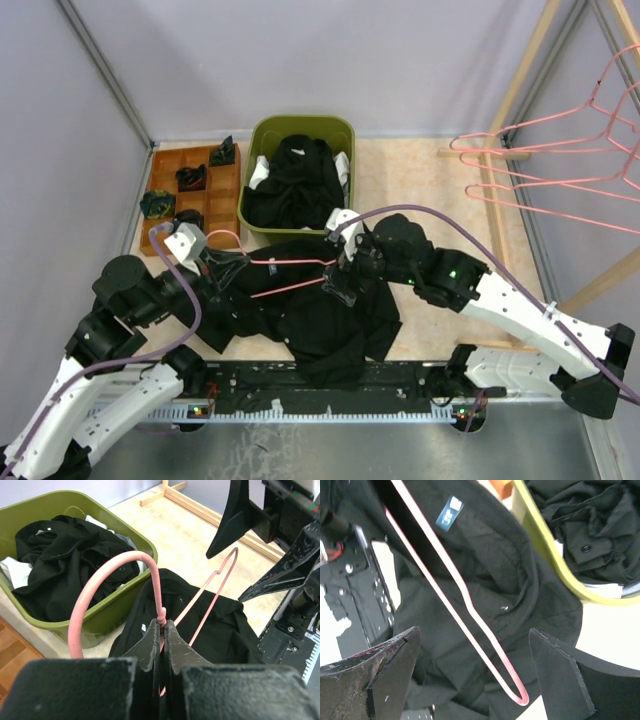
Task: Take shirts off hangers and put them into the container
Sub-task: Remove the shirt from the hanger.
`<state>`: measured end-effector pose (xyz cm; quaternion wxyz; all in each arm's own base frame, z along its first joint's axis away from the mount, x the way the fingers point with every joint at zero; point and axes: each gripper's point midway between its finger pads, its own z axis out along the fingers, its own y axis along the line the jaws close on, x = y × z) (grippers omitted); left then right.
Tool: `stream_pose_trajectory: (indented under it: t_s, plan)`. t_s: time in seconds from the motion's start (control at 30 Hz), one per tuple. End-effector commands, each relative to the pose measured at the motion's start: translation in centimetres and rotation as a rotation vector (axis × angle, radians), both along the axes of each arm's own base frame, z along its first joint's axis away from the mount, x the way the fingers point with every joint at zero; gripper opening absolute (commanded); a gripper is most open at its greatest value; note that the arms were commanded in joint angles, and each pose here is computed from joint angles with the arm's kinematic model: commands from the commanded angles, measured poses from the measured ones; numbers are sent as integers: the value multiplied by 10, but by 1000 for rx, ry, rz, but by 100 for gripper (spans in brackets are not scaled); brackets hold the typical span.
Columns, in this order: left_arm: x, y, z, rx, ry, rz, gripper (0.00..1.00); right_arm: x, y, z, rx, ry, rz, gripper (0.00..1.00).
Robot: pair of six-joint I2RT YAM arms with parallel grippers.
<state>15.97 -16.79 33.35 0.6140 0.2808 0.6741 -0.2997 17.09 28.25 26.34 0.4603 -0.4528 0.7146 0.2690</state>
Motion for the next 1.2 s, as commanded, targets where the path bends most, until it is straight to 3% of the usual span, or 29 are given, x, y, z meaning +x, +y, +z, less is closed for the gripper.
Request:
stream_pose_trajectory:
  t_s: [0.0,0.23,0.63,0.7,0.83,1.03,1.17]
  plan:
    - [-5,-7,15,-16,-45,-59,0,-14,-1,5,-78,-33,145,87]
    - [-2,-3,13,-3,-48,-29,0,-21,-10,-8,-182,-9,197,65]
    - [2,3,8,25,-39,5,0,-24,-9,-4,-176,13,208,2]
    - [5,7,9,18,-38,38,1,-25,-9,-3,-177,26,205,0]
    - [11,20,10,-10,-44,122,16,-31,-9,10,-137,35,208,0]
    - [11,32,21,-97,-80,192,59,-35,-13,35,-56,9,186,0]
    - [9,37,27,-141,-92,212,68,-37,-20,48,-26,-6,163,0]
